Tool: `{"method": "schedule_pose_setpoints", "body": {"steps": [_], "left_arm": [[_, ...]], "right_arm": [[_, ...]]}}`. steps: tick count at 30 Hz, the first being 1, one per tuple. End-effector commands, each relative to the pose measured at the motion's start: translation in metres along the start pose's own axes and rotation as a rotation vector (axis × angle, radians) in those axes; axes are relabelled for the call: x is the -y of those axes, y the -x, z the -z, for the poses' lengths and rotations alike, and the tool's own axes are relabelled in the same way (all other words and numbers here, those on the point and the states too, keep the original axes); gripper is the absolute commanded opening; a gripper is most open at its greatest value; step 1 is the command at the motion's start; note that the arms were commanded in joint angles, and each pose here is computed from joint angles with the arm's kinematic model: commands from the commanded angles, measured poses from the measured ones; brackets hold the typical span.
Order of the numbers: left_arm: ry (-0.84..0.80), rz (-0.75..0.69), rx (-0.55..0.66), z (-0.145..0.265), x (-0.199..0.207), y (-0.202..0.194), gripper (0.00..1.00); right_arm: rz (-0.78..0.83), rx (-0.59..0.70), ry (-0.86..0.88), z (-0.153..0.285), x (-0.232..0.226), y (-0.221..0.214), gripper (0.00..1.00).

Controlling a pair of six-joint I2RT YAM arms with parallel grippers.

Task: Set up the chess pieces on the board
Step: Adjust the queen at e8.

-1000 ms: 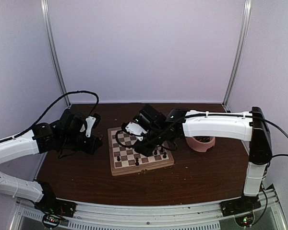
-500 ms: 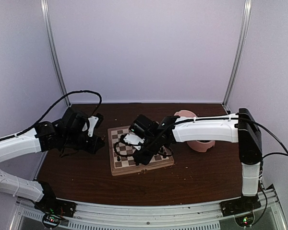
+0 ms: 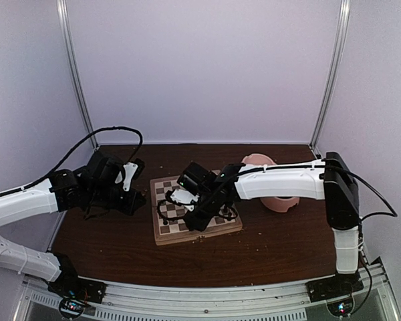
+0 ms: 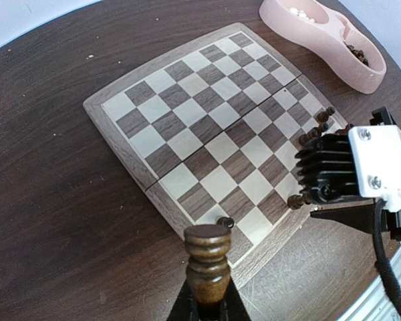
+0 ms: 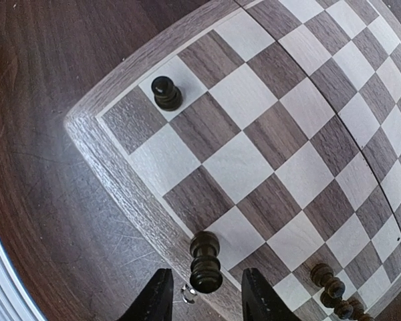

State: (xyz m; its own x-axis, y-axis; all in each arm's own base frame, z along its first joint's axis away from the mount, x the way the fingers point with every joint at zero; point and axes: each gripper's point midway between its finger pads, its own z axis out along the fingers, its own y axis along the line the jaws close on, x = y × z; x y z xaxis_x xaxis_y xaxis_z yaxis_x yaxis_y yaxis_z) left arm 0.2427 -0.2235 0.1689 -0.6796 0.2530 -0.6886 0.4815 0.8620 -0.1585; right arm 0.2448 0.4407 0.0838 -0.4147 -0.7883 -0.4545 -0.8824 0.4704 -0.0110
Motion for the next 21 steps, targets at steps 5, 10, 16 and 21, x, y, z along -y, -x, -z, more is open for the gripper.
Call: {"method": "schedule_pose_setpoints", "body": {"steps": [5, 10, 16, 21], "left_arm": [[-0.005, -0.008, 0.057, 0.004, 0.003, 0.021, 0.0], [-0.003, -0.01, 0.056, 0.003, 0.003, 0.021, 0.0], [0.003, -0.016, 0.053, 0.001, 0.002, 0.022, 0.0], [0.003, -0.014, 0.054, 0.002, 0.002, 0.022, 0.0]], "right_arm": [[0.0, 0.002, -0.076, -0.01, 0.014, 0.009, 0.47], [0.004, -0.018, -0.109, -0.013, 0.02, 0.005, 0.47], [0.006, -0.02, -0.159, -0.014, 0.029, 0.005, 0.46], [0.017, -0.029, -0.182, -0.015, 0.033, 0.006, 0.46]]}}
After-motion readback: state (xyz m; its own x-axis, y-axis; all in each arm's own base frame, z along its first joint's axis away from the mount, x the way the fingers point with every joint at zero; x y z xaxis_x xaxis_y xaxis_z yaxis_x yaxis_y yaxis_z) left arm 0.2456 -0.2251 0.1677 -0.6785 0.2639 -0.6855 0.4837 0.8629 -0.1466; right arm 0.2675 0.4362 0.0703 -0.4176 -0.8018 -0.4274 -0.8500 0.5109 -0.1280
